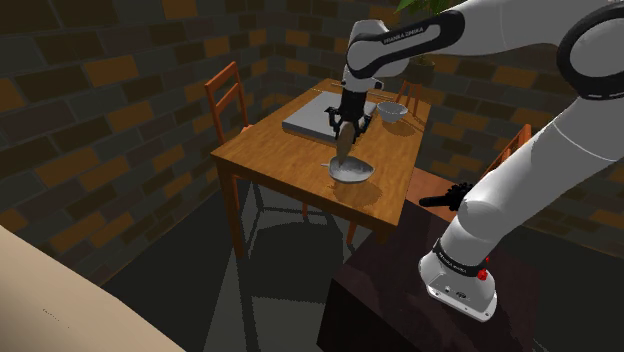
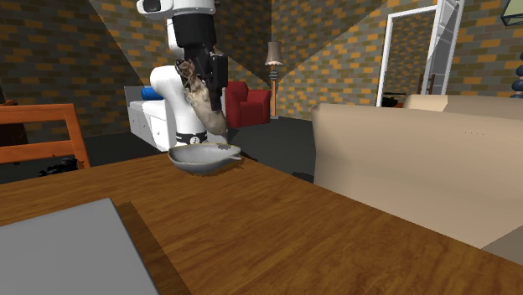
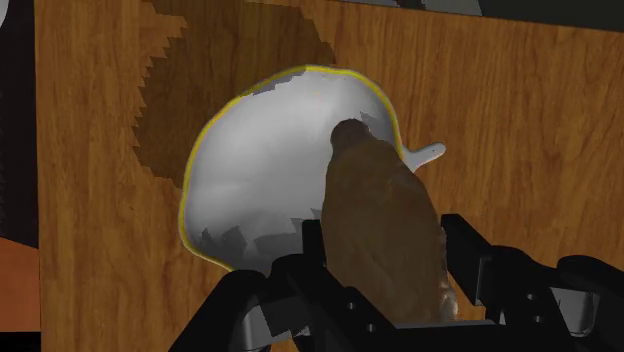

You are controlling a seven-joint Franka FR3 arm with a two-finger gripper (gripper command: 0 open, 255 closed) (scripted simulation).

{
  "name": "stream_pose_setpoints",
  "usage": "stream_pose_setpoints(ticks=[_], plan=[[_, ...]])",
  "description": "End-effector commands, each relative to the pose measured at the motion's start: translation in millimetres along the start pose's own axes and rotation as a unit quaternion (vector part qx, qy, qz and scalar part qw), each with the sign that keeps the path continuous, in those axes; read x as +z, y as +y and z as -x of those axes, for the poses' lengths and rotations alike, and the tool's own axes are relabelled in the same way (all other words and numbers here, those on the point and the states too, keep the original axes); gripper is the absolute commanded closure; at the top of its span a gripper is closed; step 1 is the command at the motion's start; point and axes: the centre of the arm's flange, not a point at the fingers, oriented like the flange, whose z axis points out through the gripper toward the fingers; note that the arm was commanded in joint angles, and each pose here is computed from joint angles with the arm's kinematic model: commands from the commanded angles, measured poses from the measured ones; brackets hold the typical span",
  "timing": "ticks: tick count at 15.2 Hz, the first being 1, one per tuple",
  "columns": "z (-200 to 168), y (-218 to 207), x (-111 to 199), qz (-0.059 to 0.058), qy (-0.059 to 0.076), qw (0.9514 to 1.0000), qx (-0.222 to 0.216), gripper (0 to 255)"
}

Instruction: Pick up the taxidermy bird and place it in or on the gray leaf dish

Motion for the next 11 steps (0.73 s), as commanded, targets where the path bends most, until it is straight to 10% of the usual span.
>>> stream_pose_setpoints(ticks=[1, 11], plan=[[3.3, 26.7, 3.0, 0.0, 0.0, 1.0, 0.0, 255], [-3.4, 26.7, 55.4, 0.0, 0.0, 1.0, 0.0, 255]])
